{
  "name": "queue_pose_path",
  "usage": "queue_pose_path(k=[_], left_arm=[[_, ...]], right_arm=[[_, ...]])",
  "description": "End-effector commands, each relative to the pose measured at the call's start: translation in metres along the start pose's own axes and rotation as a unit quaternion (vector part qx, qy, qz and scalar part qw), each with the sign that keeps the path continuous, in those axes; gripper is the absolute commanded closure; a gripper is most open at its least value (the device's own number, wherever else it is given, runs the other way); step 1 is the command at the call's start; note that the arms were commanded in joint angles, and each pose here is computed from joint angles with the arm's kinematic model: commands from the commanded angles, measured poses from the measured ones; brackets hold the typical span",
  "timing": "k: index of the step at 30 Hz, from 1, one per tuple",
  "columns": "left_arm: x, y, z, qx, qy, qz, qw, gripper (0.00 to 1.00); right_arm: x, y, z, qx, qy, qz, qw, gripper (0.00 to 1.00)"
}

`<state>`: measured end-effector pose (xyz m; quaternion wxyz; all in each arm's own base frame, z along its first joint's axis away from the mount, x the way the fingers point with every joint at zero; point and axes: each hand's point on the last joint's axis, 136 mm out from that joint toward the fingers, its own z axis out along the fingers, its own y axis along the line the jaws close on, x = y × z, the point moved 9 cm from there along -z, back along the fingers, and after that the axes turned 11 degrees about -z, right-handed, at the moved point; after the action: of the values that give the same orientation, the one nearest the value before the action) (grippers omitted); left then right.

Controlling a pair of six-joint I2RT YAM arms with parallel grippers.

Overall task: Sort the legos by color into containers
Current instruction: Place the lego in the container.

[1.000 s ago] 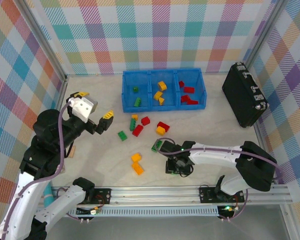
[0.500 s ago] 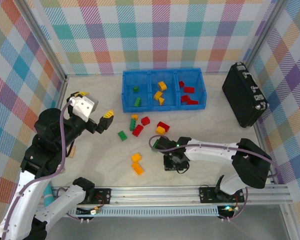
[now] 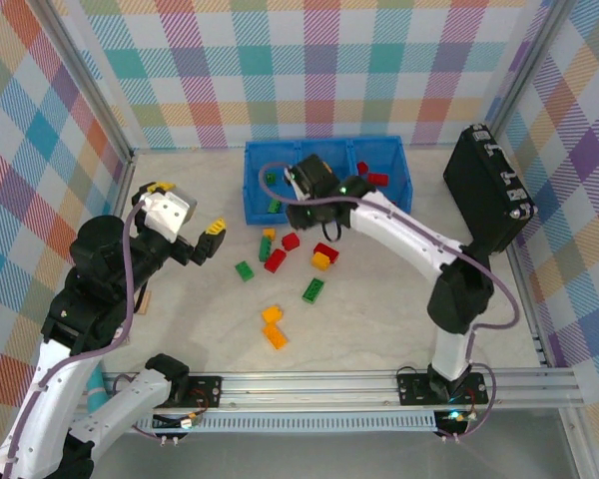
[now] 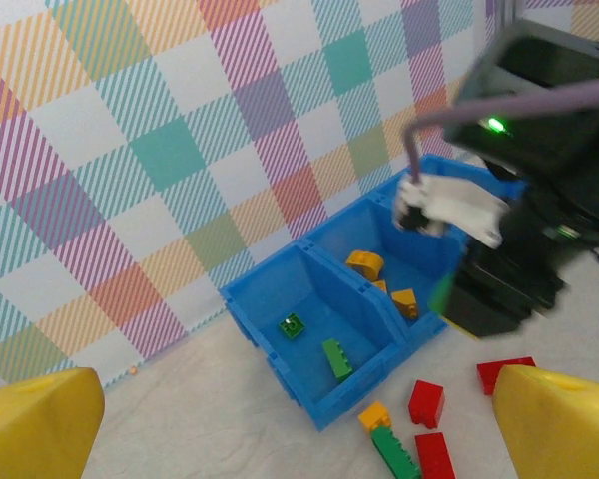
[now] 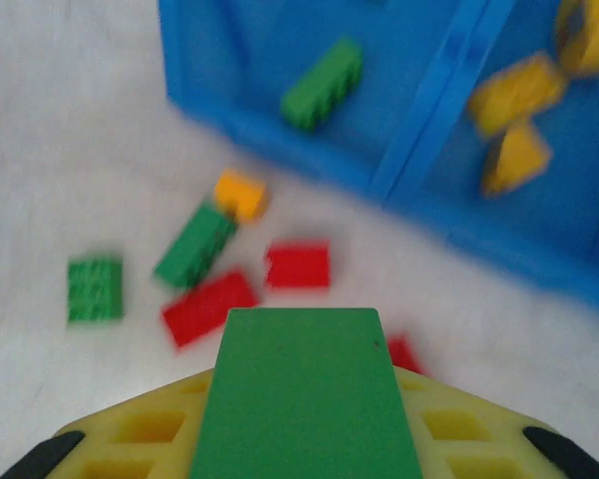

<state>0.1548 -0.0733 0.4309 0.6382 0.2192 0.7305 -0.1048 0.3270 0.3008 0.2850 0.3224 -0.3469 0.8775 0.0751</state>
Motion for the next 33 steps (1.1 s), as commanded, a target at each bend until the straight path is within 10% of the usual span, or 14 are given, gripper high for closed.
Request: queue_pose_path(k=[1, 20, 33], left_arm=[[-0.007, 0.001, 0.001, -0.009, 0.006, 0.018, 1.0, 0.0], [-0.011, 0.001, 0.016, 0.001, 0.023, 0.021, 1.0, 0.0], [-0.012, 0.001, 0.006, 0.0, 0.013, 0.017, 1.0, 0.0]], right_arm=[[-0.034, -0.011, 0.024, 0.01, -0.048, -0.081, 0.996, 0.7], [-0.069, -0.029, 0.158, 0.002, -0.078, -0.118, 0.99, 0.54], [-0.088, -0.034, 0.065, -0.004, -0.106, -0.068, 0.992, 0.44]])
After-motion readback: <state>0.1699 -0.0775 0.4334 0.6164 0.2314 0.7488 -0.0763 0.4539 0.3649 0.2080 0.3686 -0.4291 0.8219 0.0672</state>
